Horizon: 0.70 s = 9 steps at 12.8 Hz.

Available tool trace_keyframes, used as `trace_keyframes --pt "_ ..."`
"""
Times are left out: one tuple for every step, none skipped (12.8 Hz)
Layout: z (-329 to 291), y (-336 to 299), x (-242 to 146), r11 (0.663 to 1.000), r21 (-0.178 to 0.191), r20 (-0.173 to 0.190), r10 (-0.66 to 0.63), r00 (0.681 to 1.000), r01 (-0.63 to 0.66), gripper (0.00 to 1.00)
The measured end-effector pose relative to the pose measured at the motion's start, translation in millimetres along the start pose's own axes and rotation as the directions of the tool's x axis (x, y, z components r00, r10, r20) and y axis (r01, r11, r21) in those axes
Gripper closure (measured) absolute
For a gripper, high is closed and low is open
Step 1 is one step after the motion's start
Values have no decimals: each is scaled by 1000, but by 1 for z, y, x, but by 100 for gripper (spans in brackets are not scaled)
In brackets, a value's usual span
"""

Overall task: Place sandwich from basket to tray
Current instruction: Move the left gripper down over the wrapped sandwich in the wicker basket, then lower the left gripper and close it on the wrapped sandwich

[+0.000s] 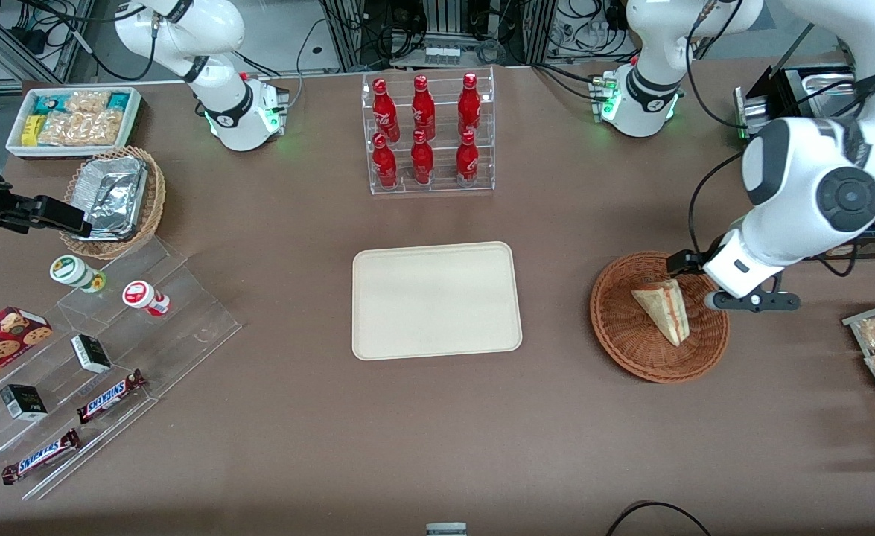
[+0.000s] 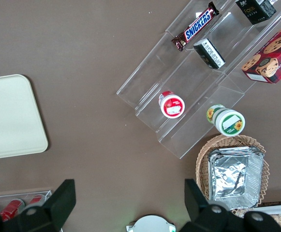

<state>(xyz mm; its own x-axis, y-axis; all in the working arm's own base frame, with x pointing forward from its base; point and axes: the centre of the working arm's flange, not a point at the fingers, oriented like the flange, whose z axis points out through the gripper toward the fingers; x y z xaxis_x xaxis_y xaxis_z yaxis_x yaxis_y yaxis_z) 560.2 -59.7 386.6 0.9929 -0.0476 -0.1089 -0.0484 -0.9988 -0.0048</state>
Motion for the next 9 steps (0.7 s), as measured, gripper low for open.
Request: trace_keyframes --pt "9 -1 -2 1000 -1 -7 -4 1000 4 0" --pt "15 -2 -3 1000 -2 -16 -21 1000 21 0" --pt "18 -3 -3 998 -4 -25 -59 998 58 0" --pt "21 -3 -3 993 -8 -38 -116 993 115 0" --pt "25 -3 -3 983 -15 -54 -185 981 184 0" --pt "31 -3 -3 963 -26 -71 -271 960 269 0" --pt "37 -3 -5 933 -38 -79 -359 930 357 0" --pt "44 -3 -6 900 -46 -78 -435 897 433 0" --pt "50 -3 -7 877 -50 -75 -480 874 478 0"
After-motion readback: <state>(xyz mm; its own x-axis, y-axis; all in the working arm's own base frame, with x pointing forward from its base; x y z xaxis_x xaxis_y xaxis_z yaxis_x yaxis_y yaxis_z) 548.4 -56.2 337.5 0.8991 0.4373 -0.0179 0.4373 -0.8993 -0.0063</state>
